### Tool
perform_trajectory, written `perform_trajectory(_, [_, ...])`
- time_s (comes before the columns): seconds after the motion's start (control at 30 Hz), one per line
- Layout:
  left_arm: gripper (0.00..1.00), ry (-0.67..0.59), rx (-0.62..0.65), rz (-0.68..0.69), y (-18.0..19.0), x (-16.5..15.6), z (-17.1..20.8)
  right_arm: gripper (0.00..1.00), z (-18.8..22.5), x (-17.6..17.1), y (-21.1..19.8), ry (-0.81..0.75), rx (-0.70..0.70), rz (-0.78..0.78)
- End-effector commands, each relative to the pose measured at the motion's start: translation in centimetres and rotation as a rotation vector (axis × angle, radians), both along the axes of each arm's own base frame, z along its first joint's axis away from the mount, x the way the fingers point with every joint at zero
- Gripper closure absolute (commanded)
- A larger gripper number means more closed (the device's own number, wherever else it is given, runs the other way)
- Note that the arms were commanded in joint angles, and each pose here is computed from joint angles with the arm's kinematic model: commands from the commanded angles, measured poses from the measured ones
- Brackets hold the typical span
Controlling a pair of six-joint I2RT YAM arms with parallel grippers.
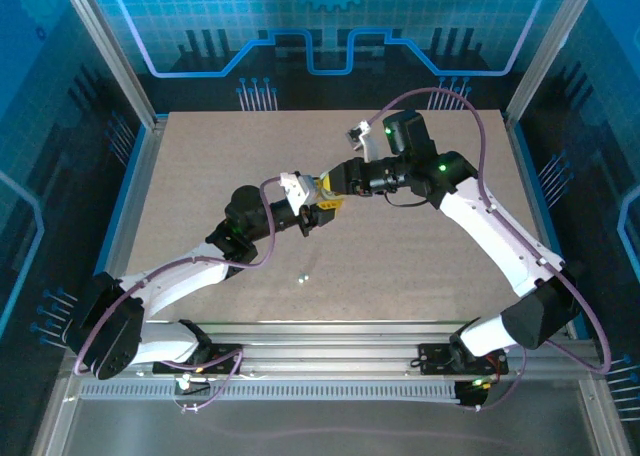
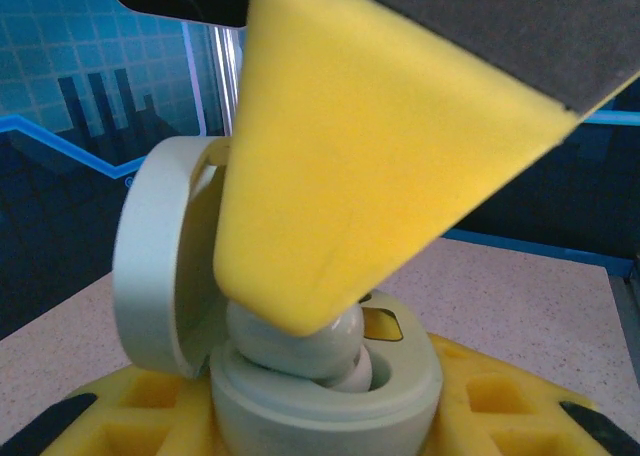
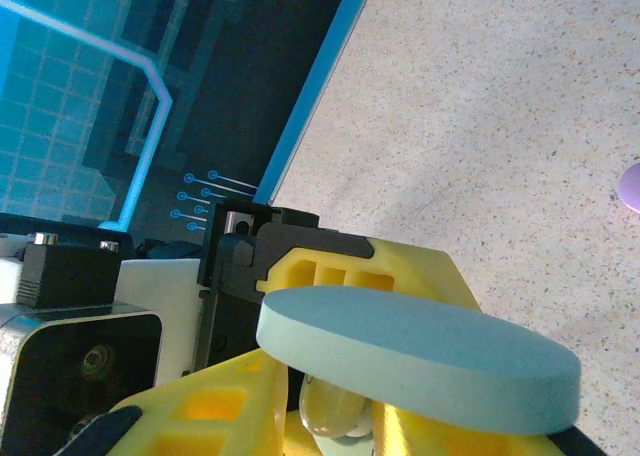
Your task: Insert wireless bluetooth earbuds into charging case
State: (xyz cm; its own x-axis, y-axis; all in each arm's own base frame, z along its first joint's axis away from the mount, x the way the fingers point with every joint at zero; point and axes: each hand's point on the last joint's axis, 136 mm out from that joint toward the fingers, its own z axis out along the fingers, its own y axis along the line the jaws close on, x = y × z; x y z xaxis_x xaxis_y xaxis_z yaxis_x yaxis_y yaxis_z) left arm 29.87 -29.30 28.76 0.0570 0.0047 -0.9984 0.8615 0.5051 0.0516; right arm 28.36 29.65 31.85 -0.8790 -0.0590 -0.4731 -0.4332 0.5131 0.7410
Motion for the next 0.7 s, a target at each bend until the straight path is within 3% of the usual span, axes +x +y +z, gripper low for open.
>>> perform_trajectory(0.0, [0.65,-0.078,-0.063,0.009,0.3,-0.3,2.6,0.69,0.6,-1.6,0.2,0.053,0.033,0.039])
perform_trajectory(0.67, [0.65,-0.089,-0.059,0.018,0.5,-0.4,2.7,0.60,2.1,-1.5,-1.8,-0.042,-0.022,-0.034])
